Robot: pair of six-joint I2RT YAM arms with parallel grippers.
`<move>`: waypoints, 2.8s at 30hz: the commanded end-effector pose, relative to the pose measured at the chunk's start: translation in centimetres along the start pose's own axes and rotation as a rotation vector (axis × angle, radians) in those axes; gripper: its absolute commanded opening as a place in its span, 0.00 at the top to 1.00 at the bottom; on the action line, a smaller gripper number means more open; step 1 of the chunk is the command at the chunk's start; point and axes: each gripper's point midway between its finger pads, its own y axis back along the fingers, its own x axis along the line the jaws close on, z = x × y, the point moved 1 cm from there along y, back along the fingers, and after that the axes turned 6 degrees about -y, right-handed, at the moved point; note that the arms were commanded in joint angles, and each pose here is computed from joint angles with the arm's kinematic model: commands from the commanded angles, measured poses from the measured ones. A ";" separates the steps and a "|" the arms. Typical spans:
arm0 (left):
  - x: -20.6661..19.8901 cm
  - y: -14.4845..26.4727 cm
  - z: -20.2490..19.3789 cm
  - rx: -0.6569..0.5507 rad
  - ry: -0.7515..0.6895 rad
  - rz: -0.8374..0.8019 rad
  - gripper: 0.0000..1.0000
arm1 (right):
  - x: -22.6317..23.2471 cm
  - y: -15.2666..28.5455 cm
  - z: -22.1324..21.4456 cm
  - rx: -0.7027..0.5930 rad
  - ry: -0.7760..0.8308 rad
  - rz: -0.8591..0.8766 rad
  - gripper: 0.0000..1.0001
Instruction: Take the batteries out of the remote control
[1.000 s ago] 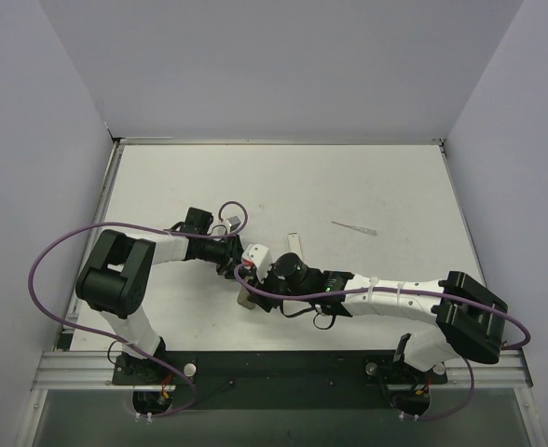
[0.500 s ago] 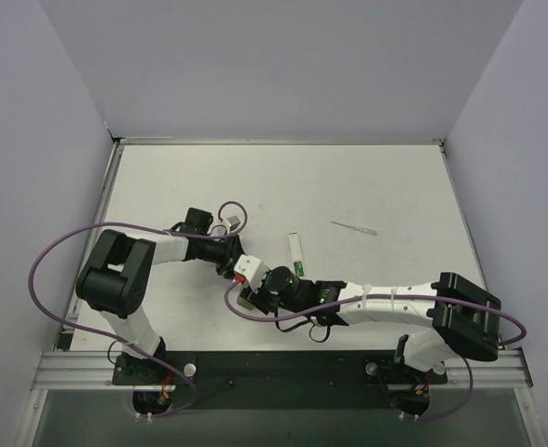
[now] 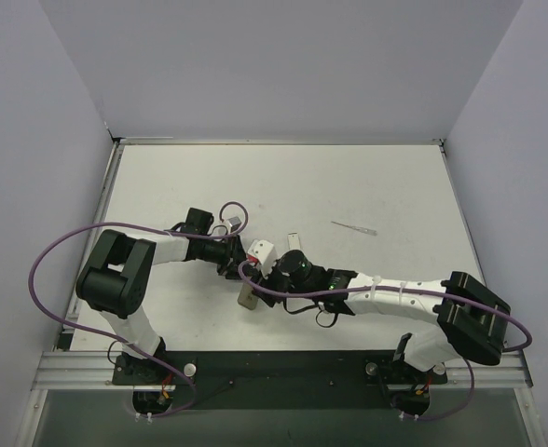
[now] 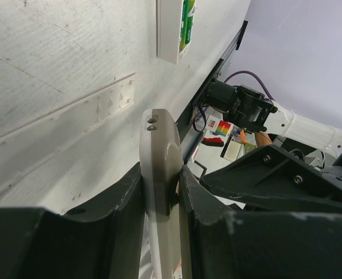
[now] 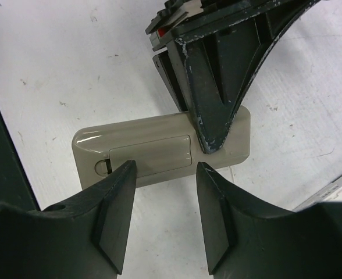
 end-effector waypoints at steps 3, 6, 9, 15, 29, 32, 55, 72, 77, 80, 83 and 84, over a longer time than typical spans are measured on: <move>-1.7 0.2 -0.3 0.030 -0.031 -0.061 1.00 | 1.7 0.3 0.5 -0.005 -0.095 0.147 0.58; -1.8 0.1 -0.3 0.032 -0.036 -0.061 1.00 | 1.9 0.2 0.7 -0.010 -0.110 0.160 0.57; -1.9 0.1 -0.3 0.033 -0.039 -0.062 1.00 | 2.2 0.1 1.2 -0.024 -0.125 0.186 0.57; -2.0 0.2 -0.3 0.029 -0.048 -0.061 1.00 | 2.5 -0.1 0.7 -0.007 -0.143 0.209 0.57; -1.8 0.1 -0.4 0.034 -0.032 -0.061 1.00 | 1.5 -0.5 -0.7 0.029 -0.088 0.138 0.59; -1.8 0.0 -0.4 0.035 -0.030 -0.066 1.00 | 1.7 -0.8 -1.3 0.048 -0.070 0.136 0.59; -0.9 -0.4 -0.8 0.055 0.044 -0.066 1.00 | 3.1 -0.8 -3.0 0.125 0.320 -0.101 0.60; -0.6 -0.4 -0.9 0.060 0.073 -0.061 1.00 | 3.3 -0.6 -2.9 0.118 0.454 -0.240 0.61; -0.5 -0.4 -0.9 0.061 0.074 -0.059 1.00 | 2.7 -0.1 -2.2 0.096 0.462 -0.299 0.62; -0.5 -0.5 -0.9 0.059 0.072 -0.053 1.00 | 2.3 0.3 -1.8 0.078 0.454 -0.321 0.62; -0.4 -0.4 -0.8 0.057 0.068 -0.046 1.00 | 1.9 0.8 -1.8 0.071 0.447 -0.337 0.62; -0.3 -0.4 -0.8 0.058 0.070 -0.041 1.00 | 1.7 0.9 -1.7 0.070 0.444 -0.348 0.62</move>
